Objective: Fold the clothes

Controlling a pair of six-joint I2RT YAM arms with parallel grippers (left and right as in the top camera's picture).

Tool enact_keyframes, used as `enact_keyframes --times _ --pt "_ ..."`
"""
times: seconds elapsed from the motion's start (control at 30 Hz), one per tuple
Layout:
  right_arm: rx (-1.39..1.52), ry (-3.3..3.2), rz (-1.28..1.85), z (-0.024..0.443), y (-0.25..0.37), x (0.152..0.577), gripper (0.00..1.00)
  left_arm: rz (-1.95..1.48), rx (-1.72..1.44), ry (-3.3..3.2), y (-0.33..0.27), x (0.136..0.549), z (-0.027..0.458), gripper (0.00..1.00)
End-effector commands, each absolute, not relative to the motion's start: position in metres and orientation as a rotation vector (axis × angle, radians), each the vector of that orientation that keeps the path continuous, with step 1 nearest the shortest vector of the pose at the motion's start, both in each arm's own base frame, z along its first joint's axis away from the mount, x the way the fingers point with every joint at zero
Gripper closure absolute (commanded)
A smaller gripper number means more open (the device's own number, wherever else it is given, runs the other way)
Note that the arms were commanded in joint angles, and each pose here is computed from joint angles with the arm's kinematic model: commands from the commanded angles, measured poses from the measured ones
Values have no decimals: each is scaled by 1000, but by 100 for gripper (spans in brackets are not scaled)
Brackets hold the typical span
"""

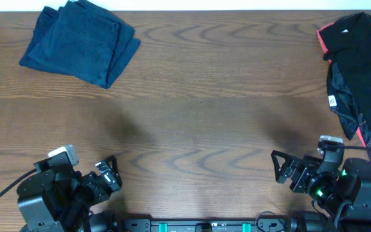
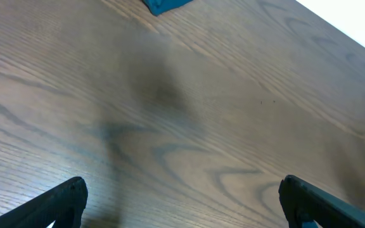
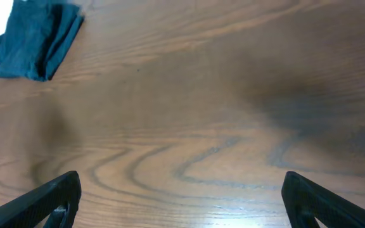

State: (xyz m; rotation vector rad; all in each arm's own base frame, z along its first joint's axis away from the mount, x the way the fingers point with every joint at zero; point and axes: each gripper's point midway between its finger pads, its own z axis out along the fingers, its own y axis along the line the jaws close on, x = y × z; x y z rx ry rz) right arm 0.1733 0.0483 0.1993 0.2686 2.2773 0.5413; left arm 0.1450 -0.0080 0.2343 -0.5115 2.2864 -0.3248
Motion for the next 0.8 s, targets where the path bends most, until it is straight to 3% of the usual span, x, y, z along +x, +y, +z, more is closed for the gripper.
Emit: enact_keyframes --times 0.0,0.17,0.43,0.77 --pt "272 2212 470 206 39 174 1 -318 -523 2288 -6 145 233 2" --pt "173 2020 389 221 34 194 1 -318 -524 2291 -7 145 232 2" --pt "101 1796 415 187 43 229 1 -318 -524 2291 -7 145 232 2" --pt "245 1569 348 174 17 246 1 -318 -524 2291 -7 145 232 2"
